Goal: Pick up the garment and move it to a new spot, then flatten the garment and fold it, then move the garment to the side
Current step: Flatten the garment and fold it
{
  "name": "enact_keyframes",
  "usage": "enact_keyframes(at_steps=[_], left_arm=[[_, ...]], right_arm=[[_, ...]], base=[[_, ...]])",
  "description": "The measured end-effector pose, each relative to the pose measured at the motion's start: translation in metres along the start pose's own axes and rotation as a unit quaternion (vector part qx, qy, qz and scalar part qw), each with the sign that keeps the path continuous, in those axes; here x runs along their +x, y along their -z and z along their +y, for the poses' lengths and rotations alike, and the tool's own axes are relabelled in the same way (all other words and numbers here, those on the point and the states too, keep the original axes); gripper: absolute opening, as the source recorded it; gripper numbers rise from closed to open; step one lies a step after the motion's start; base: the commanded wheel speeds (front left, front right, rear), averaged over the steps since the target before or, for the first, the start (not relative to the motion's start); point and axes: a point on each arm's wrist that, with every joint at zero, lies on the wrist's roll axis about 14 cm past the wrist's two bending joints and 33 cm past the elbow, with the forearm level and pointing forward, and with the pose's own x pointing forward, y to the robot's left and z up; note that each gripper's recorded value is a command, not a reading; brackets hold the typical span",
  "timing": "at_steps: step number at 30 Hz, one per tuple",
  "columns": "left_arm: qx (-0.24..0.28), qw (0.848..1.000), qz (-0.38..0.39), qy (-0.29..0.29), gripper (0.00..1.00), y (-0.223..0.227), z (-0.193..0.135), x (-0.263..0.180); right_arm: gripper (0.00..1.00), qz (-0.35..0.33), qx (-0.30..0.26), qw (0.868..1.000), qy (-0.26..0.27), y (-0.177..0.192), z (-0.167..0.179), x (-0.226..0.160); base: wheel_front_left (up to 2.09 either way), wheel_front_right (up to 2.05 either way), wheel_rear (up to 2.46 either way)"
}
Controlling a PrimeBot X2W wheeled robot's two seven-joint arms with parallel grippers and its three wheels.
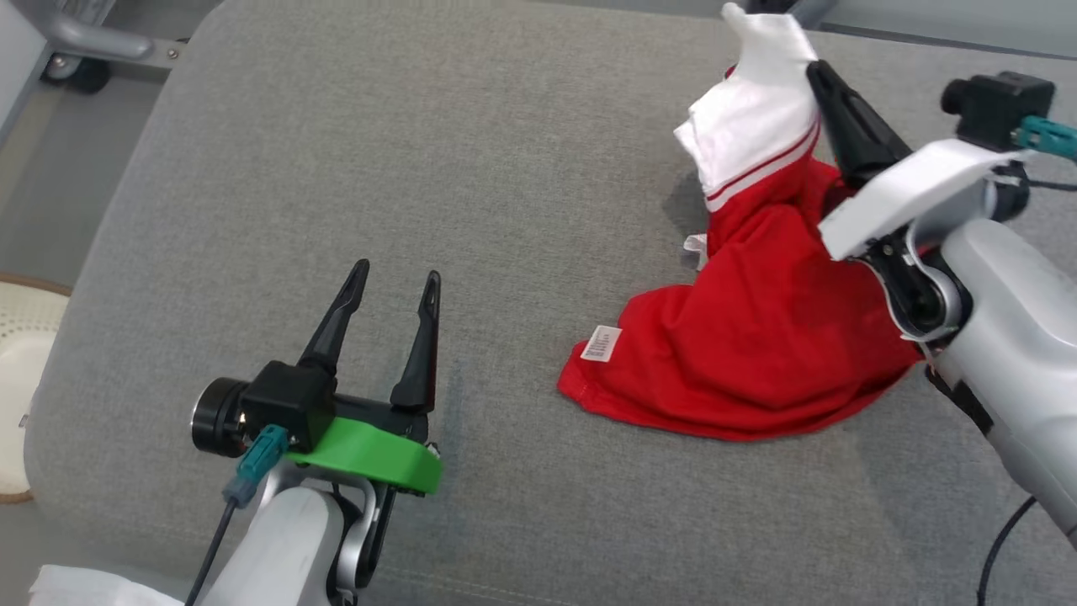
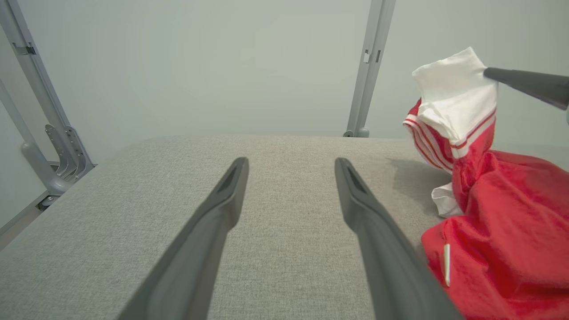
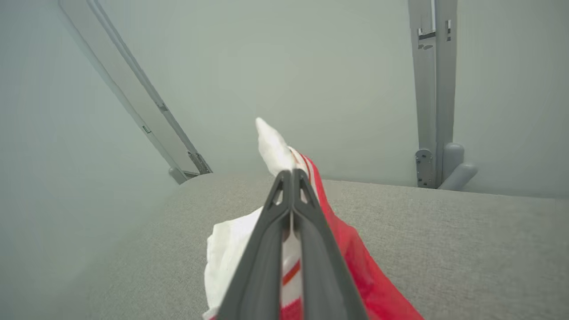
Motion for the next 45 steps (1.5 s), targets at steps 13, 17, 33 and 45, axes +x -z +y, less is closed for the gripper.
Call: enact_keyframes(at_steps=[13, 17, 33, 45], left_arm=[[-0.001, 0.999, -0.014, 0.048, 1.0, -0.014, -0.03, 0.011], [-0.001, 0.998, -0.01, 0.055, 1.0, -0.013, -0.034, 0.013], [-0.008, 0.999, -0.005, 0.035, 1.0, -0.013, -0.027, -0.003], [-0.011, 0.999, -0.005, 0.035, 1.0, -0.016, -0.031, -0.023]], right_arm=[[0.0, -0.098, 0.14, 0.943, 0.287, 0.026, -0.102, -0.203], [0.0, -0.096, 0.152, 0.928, 0.325, 0.043, -0.101, -0.228], [1.0, -0.111, -0.092, 0.954, 0.263, -0.022, -0.056, -0.237], [1.0, -0.088, -0.128, 0.955, 0.252, -0.019, -0.023, -0.26]], base=[[0.0, 0.0, 0.0], [0.0, 0.0, 0.0], [0.0, 0.0, 0.0], [0.0, 0.0, 0.0]])
